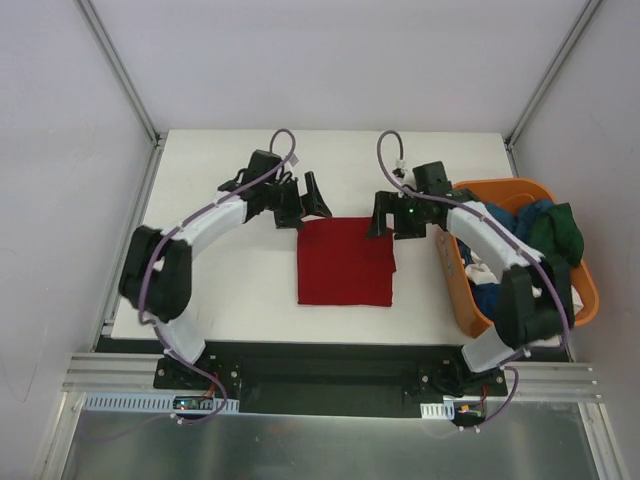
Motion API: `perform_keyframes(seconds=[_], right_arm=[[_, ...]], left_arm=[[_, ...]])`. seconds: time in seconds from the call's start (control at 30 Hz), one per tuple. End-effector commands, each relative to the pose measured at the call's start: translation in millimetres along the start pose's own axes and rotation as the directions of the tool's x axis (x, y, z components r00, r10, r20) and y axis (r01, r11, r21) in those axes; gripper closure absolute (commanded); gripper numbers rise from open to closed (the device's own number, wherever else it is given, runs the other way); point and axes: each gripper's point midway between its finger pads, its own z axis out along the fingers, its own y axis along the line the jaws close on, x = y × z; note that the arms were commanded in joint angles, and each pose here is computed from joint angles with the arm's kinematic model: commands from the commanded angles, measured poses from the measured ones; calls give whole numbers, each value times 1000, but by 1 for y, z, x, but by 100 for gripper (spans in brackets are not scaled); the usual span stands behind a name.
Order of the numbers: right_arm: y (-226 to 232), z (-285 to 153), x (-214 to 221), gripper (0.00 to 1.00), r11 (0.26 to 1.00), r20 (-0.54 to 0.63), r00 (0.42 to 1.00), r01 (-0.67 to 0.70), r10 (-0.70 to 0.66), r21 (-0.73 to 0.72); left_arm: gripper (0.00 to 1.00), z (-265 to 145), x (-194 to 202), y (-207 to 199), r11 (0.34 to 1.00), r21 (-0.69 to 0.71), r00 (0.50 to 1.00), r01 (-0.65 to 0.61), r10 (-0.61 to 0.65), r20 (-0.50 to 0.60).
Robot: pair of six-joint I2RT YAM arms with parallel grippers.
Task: Fold and stack the t-shirts
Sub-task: Fold the tshirt, then neatly place the folded tshirt to the corner
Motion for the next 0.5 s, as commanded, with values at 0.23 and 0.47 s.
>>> perform_keyframes(seconds=[0.23, 0.47], right_arm=[[38, -123, 40, 4, 968, 427, 880, 247, -207, -40], [12, -123, 79, 4, 990, 416, 899, 138, -135, 23]], left_arm=[[1, -66, 43, 27, 992, -125, 992, -10, 25, 123], [1, -47, 66, 49, 985, -164, 998, 61, -56, 37]])
